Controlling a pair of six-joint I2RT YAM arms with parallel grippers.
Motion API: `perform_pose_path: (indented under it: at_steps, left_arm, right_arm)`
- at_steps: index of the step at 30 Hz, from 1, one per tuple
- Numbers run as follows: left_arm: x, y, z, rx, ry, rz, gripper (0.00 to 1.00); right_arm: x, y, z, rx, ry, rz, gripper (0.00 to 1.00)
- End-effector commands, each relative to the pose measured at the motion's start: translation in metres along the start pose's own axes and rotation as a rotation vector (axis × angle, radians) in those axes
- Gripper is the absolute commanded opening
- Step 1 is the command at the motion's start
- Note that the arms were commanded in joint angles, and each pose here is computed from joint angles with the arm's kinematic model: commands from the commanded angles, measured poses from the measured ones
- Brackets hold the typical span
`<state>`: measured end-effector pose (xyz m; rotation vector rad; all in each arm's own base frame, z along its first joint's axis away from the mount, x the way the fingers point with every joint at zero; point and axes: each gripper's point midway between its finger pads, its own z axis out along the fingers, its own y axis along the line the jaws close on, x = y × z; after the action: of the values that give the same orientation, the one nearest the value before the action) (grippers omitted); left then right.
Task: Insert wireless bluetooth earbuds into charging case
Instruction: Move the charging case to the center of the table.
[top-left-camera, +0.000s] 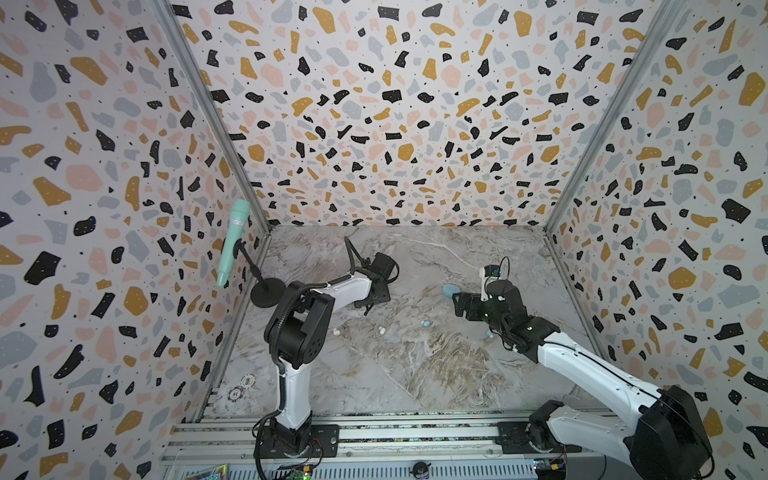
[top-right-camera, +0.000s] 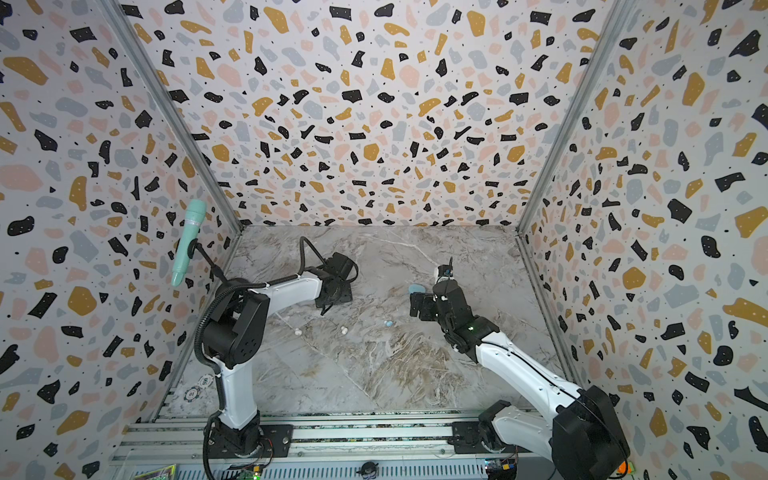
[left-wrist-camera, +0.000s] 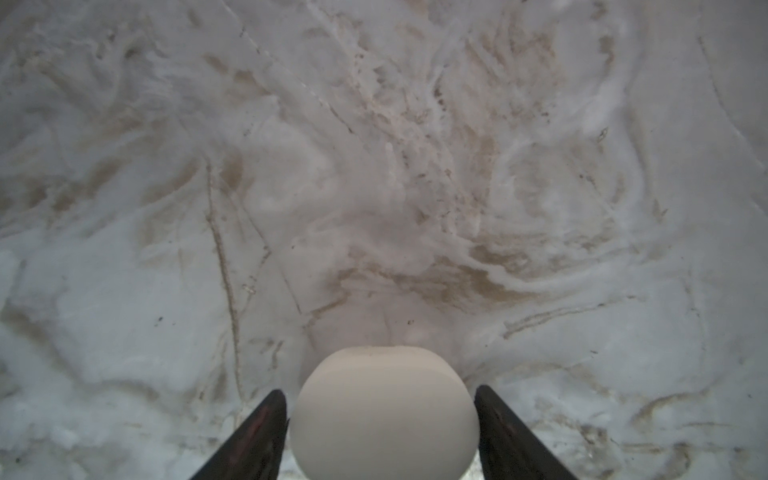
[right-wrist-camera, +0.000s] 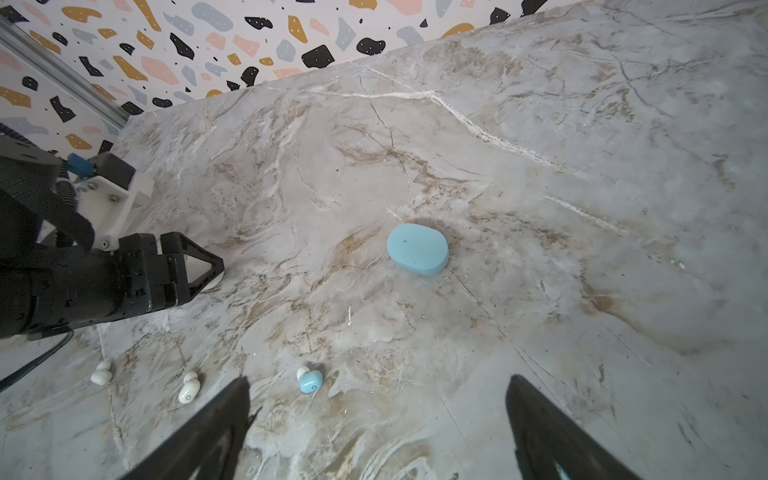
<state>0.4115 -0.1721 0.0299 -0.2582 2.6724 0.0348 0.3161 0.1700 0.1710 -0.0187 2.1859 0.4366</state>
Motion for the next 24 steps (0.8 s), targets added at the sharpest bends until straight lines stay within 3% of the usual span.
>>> perform_pose_path:
  at_steps: [1,14,20,24]
  left_arm:
    - [-0.006,-0.004,-0.001,-0.003,-0.011,0.013,0.71]
    - [-0.002,-0.007,0.001,0.006,0.000,0.027,0.59]
    - [0.001,-0.018,-0.011,0.030,-0.012,0.048,0.49]
    - [0.015,-0.033,-0.022,0.070,-0.009,0.066,0.48]
  right_arm:
    - [-0.005,0.005,-0.006,-0.020,-0.023,0.003,0.96]
    - [-0.005,0.007,-0.005,-0.028,-0.014,0.005,0.96]
    - [-0.006,0.008,-0.006,-0.033,-0.012,0.007,0.96]
    - [-0.007,0.008,-0.007,-0.032,-0.012,0.009,0.96]
